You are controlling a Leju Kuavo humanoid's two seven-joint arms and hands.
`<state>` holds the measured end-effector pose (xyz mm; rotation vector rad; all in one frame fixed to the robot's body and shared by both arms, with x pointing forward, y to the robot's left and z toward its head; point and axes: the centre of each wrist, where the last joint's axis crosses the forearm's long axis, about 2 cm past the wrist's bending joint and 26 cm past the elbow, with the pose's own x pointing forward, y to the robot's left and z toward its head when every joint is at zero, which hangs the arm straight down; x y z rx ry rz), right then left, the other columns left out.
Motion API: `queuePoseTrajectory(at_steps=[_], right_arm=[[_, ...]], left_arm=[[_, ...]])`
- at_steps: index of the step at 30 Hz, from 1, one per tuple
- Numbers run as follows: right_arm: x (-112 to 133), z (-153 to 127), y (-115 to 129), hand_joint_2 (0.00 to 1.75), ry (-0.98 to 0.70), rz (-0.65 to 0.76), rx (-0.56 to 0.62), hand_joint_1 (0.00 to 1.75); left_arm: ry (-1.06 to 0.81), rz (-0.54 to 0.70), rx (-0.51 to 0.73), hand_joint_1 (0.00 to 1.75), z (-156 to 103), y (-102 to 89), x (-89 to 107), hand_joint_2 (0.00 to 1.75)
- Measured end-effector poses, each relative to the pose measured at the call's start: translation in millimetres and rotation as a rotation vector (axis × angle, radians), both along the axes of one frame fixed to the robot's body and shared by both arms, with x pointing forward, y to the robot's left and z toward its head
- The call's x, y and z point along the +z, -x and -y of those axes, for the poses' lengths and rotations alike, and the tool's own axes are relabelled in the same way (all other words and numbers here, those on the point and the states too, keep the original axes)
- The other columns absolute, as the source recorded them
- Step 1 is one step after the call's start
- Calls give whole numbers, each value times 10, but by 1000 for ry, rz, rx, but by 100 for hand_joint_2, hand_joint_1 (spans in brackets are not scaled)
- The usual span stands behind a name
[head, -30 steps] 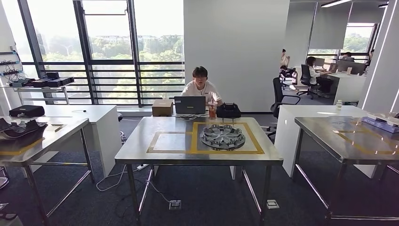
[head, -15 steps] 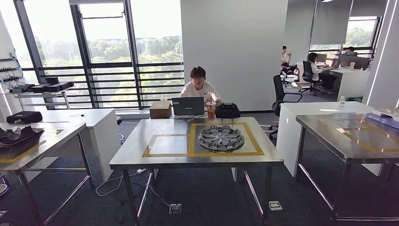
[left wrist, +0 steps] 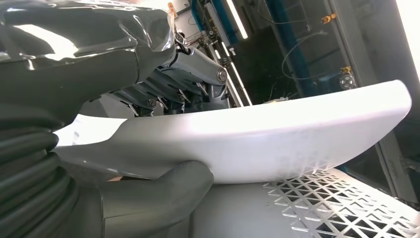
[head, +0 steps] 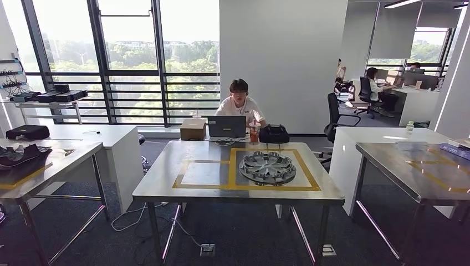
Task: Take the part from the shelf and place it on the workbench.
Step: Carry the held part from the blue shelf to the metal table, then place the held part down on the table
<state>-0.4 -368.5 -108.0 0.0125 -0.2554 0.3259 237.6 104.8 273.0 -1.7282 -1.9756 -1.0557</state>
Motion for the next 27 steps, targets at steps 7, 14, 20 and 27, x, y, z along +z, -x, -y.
queuePoseTrajectory(at_steps=[7, 14, 20, 27], right_arm=[[8, 47, -31, 0, 15, 24, -5, 0], [9, 49, -49, 0, 10, -5, 16, 0], [8, 50, -3, 0, 4, -39, 21, 0], [10, 70, 24, 0, -1, -32, 34, 0]], left_arm=[[-4, -7, -2, 131, 16, 4, 14, 175], [0, -31, 15, 131, 40, 72, 4, 175], [9, -45, 10, 131, 46, 94, -22, 175], [14, -46, 2, 131, 51, 115, -15, 175]])
